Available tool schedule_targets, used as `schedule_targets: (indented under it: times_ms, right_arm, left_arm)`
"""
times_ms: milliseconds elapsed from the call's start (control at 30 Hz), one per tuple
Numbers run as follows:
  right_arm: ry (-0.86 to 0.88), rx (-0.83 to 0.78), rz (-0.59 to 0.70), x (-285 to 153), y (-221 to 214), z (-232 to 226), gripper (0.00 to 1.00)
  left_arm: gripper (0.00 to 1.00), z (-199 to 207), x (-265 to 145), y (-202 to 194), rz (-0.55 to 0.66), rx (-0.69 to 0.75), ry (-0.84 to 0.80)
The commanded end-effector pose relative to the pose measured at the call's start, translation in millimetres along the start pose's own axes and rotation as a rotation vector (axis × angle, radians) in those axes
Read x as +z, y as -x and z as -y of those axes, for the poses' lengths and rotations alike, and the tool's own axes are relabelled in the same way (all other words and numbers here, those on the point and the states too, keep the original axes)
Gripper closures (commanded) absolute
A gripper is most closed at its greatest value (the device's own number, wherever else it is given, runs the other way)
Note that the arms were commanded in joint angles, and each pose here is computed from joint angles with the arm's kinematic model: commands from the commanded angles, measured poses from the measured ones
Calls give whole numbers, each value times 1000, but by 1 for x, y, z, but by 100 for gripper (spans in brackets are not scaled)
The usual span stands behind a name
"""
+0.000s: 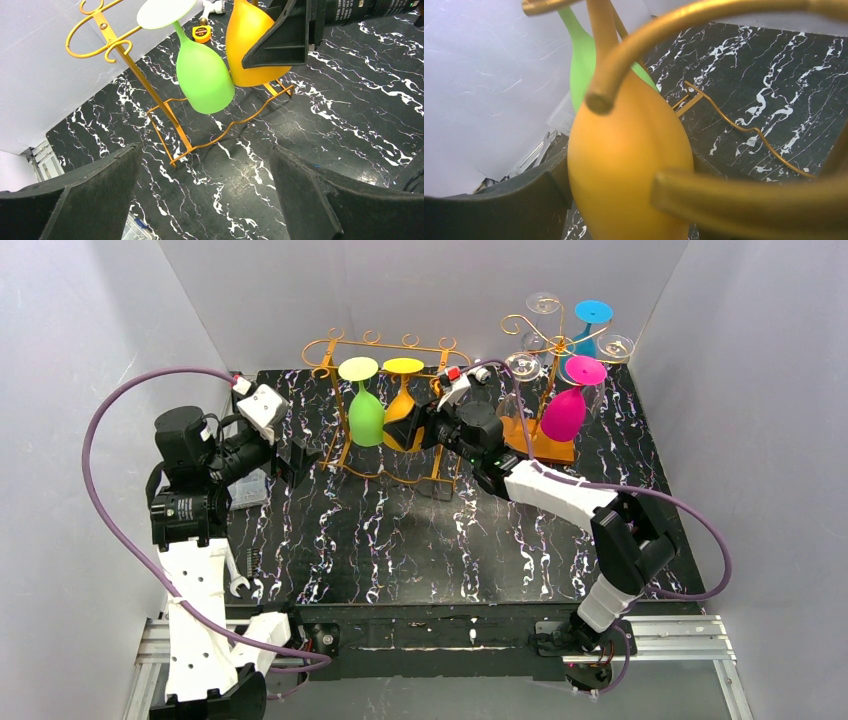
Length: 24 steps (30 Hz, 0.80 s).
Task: Place the wine glass upside down on the wine glass rack
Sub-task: Turn the wine glass upside down at the wine rack.
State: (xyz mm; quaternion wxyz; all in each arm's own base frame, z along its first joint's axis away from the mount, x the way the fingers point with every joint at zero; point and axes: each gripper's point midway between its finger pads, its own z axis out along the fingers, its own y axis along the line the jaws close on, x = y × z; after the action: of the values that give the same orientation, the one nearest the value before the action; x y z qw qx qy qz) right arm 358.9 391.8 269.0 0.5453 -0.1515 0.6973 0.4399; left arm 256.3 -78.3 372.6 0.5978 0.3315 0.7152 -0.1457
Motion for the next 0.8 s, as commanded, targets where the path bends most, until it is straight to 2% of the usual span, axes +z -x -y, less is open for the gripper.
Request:
schedule_targets:
  times_ms: [0,167,233,500,767]
  right_arm:
    - [-5,9,36,5,1,8,21]
    - [-8,20,24,3,-5,10,17]
    - [-8,21,20,2,-5,9,2]
    - [-14,15,17,-10,2,3,2]
    - [-45,-33,-7,-47,5,-20,2]
  left_arm:
    - [2,0,1,-1,6,25,-8]
    - [2,-1,2,-2,4,27,-4]
    - [2,-3,3,-4,-1,28,1]
    - [2,-7,2,-5,-12,19,23]
    - [2,-8,1,-6,-46,-44,37]
